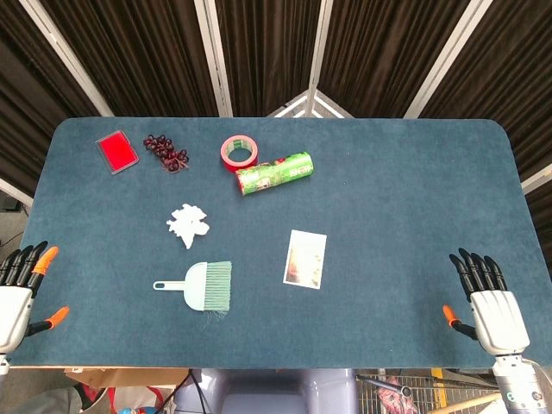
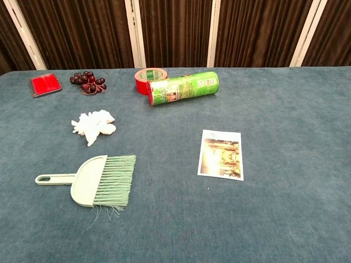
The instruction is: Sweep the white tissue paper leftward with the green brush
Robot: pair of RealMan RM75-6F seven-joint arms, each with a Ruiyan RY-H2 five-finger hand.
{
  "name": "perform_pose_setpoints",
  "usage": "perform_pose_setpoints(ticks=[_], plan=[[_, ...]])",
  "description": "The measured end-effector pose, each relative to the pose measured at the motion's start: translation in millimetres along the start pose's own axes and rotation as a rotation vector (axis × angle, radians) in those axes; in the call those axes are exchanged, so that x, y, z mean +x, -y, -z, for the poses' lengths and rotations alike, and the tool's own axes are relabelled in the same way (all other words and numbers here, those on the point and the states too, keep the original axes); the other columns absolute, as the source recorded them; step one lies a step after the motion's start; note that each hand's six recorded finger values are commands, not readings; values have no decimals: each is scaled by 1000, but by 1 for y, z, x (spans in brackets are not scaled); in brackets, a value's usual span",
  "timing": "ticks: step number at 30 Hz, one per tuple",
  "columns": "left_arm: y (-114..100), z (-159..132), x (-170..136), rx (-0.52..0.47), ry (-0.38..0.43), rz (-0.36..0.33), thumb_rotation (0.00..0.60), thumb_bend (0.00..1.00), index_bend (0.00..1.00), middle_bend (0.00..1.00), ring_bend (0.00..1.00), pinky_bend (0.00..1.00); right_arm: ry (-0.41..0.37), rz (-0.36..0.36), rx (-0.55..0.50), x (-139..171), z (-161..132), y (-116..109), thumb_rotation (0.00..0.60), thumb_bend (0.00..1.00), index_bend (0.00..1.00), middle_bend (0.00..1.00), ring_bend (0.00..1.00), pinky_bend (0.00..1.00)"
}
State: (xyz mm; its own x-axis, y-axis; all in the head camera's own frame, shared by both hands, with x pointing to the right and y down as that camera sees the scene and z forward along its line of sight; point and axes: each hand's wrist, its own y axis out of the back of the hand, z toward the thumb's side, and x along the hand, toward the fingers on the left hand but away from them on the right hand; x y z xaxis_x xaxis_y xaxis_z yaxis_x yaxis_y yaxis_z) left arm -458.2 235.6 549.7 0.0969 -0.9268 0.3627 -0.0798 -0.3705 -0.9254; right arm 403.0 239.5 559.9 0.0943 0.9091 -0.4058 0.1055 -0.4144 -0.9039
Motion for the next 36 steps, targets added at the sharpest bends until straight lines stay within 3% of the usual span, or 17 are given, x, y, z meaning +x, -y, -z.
perform_pose_setpoints(ticks=[13,19,20,22,24,25,27,29,32,36], plan=[[2,-1,1,-8,-8,12,600,15,0,0,0,0,-2,2,12,0,0,0,600,322,0,0,0,1],[4,-8,11,-19,-8,31,600,15,0,6,7,91,-9,6,41,-1,0,0,600,322,0,0,0,1],[5,-11,14,-18,-7,39,600,15,0,40,38,140,-15,11,56,-2,-1,-1,600,322,0,0,0,1],[8,-16,21,-16,-5,51,600,15,0,199,179,265,-24,19,67,-2,-2,-1,600,322,0,0,0,1],[11,-23,31,-4,-2,60,600,48,0,471,427,510,-27,19,63,-2,-3,0,600,322,0,0,0,1],[12,-27,36,3,1,63,600,72,2,555,508,591,-27,18,60,-2,-3,0,600,322,0,0,0,1],[17,-37,47,22,12,72,600,153,97,770,720,783,-30,21,54,-3,-3,0,600,322,0,0,0,2],[25,-49,58,28,22,95,600,199,238,891,833,887,-36,26,52,-3,-4,-1,600,322,0,0,0,1],[38,-63,70,10,14,140,600,246,390,993,937,977,-45,33,50,-3,-6,-1,600,322,0,0,0,1],[57,-77,83,3,-19,206,600,270,447,1000,986,1000,-50,38,51,-2,-6,-2,600,322,0,0,0,2]])
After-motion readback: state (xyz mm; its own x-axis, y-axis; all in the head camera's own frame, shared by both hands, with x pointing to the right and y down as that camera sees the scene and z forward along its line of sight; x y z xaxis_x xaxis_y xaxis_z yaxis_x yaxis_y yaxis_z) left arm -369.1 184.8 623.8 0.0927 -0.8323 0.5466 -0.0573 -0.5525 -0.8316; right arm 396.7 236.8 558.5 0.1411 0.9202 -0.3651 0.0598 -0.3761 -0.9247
